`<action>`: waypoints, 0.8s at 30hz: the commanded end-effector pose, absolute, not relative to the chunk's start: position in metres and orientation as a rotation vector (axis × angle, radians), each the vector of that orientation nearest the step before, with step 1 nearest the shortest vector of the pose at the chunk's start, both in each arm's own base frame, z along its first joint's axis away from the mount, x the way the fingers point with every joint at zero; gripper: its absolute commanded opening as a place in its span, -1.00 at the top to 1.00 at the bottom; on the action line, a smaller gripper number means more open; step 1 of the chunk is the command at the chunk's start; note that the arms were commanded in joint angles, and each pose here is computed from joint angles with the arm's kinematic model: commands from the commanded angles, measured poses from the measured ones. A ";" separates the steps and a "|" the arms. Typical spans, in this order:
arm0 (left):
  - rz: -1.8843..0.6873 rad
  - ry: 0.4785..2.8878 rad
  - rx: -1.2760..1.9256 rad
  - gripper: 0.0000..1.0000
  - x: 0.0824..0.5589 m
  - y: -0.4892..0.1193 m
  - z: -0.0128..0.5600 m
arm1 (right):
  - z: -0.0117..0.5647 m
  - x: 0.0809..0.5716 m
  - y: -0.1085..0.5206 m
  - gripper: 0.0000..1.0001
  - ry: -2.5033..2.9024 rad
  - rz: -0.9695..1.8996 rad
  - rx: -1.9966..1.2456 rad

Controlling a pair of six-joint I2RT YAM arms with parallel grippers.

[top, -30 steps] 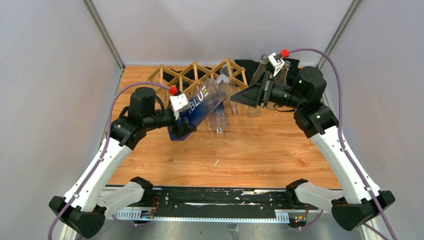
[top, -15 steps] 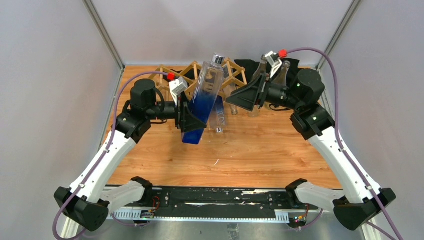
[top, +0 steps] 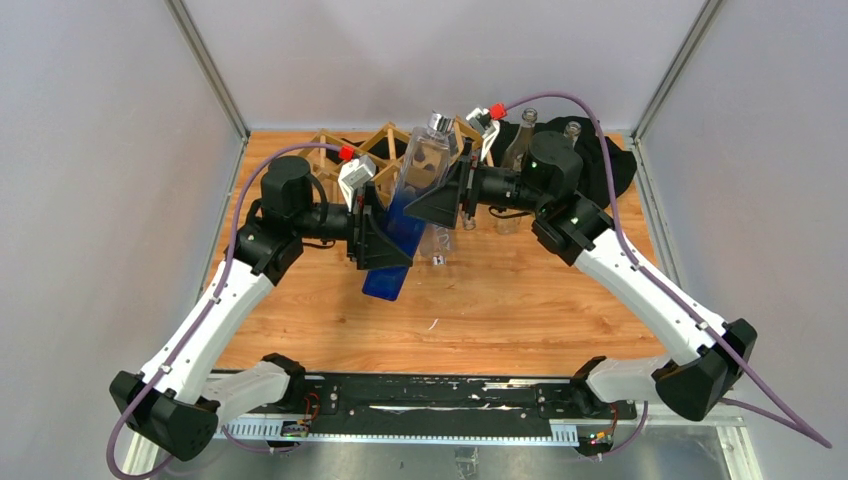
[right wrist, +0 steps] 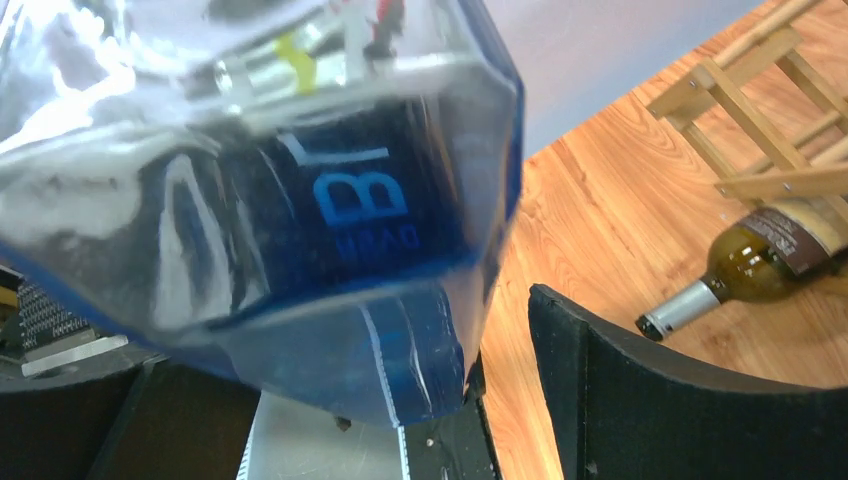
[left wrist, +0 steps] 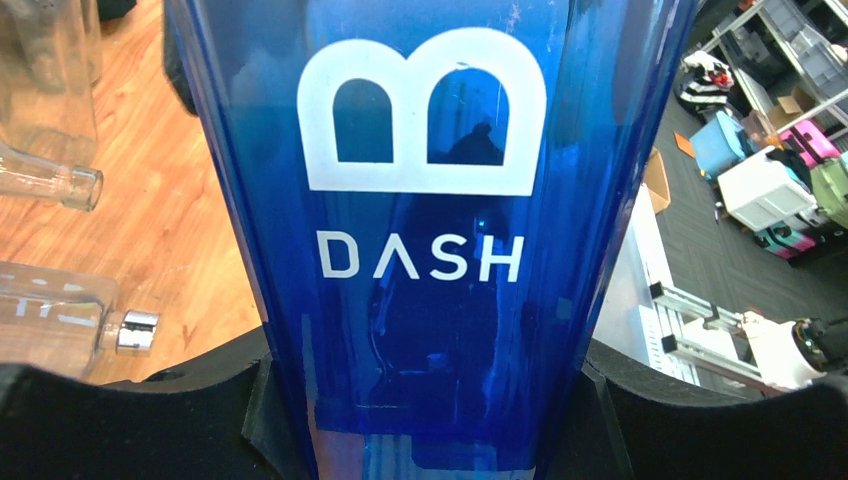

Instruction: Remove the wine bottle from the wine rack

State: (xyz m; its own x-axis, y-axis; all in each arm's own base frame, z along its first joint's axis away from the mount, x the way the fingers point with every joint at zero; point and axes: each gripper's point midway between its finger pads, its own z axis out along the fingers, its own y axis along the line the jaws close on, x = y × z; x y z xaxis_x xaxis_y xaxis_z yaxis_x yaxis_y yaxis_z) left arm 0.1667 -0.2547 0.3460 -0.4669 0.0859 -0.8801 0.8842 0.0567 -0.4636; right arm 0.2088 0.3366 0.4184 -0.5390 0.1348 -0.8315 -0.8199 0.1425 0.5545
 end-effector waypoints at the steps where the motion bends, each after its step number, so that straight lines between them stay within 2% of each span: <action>1: -1.477 1.436 1.105 1.00 0.144 -0.250 0.389 | 0.448 0.204 0.348 -0.95 1.457 1.529 -0.734; 3: -1.483 1.438 1.117 1.00 0.141 -0.249 0.387 | 0.452 0.203 0.350 -0.94 1.431 1.550 -0.727; 4: -1.484 1.437 1.124 1.00 0.139 -0.248 0.387 | 0.453 0.203 0.350 -0.85 1.420 1.553 -0.729; 6: -1.482 1.448 1.129 0.97 0.138 -0.247 0.384 | 0.456 0.200 0.351 -0.49 1.398 1.569 -0.748; 7: -1.478 1.453 1.133 0.82 0.137 -0.246 0.383 | 0.456 0.199 0.351 -0.21 1.392 1.576 -0.757; 8: -1.468 1.464 1.134 0.46 0.137 -0.246 0.382 | 0.456 0.198 0.352 0.09 1.392 1.579 -0.766; 10: -1.420 1.509 1.129 -0.44 0.141 -0.243 0.374 | 0.454 0.197 0.349 0.76 1.396 1.560 -0.775; 11: -1.379 1.531 1.135 -0.72 0.144 -0.242 0.370 | 0.450 0.198 0.347 0.97 1.419 1.532 -0.774; 12: -1.327 1.552 1.144 -0.89 0.148 -0.239 0.365 | 0.447 0.200 0.343 1.00 1.433 1.495 -0.768; 13: -1.267 1.573 1.153 -0.98 0.153 -0.236 0.362 | 0.444 0.201 0.339 1.00 1.442 1.455 -0.767; 18: -0.957 1.715 1.117 -1.00 0.192 -0.217 0.346 | 0.431 0.209 0.304 1.00 1.483 1.252 -0.717; 24: -0.627 1.796 0.965 -1.00 0.236 -0.183 0.350 | 0.386 0.229 0.254 1.00 1.645 0.979 -0.615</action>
State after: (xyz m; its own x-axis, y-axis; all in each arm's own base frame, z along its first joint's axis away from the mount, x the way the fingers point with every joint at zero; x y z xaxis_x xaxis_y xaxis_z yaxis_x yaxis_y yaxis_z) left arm 0.2059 -0.2127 0.3589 -0.2226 0.2527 -0.9416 0.9200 0.3740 -0.1171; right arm 0.2149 0.2926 0.3779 -0.4127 0.0667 -0.9084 -0.8349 0.3709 0.4065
